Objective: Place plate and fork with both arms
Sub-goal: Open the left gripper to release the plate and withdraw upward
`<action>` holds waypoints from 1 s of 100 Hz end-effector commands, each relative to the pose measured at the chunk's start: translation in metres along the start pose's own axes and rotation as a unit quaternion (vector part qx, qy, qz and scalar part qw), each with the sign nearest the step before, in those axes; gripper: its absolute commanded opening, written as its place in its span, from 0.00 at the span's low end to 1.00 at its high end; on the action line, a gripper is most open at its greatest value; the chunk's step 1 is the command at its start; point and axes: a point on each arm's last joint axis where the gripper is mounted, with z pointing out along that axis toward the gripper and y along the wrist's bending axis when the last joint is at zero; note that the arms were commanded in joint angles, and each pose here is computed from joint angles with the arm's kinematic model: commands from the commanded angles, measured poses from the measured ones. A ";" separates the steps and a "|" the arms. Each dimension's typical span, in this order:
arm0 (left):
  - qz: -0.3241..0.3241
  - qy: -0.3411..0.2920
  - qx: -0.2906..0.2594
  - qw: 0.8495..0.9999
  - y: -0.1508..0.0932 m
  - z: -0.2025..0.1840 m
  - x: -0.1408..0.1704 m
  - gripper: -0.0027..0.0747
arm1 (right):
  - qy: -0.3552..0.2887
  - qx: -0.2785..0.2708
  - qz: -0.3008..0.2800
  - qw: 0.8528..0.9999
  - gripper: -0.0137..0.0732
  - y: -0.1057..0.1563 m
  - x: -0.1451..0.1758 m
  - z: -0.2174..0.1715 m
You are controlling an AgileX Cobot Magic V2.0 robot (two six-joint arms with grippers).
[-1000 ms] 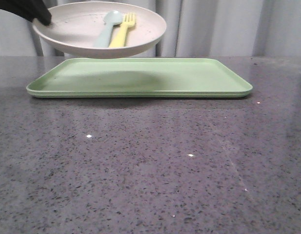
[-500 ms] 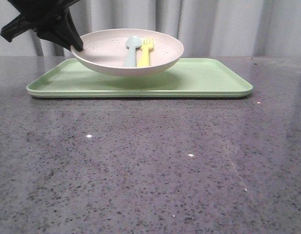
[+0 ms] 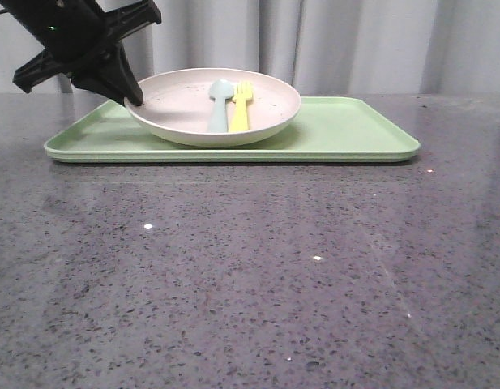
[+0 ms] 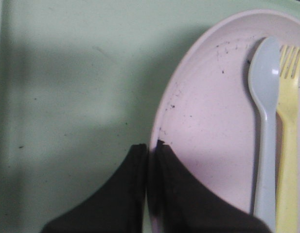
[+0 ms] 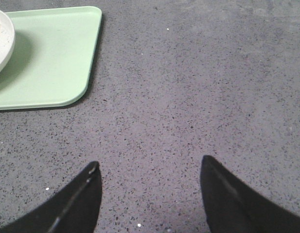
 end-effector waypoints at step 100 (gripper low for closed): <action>0.065 -0.074 0.003 0.995 -0.026 -0.063 -0.015 0.37 | -0.053 -0.003 -0.006 0.999 0.68 0.002 -0.018 -0.004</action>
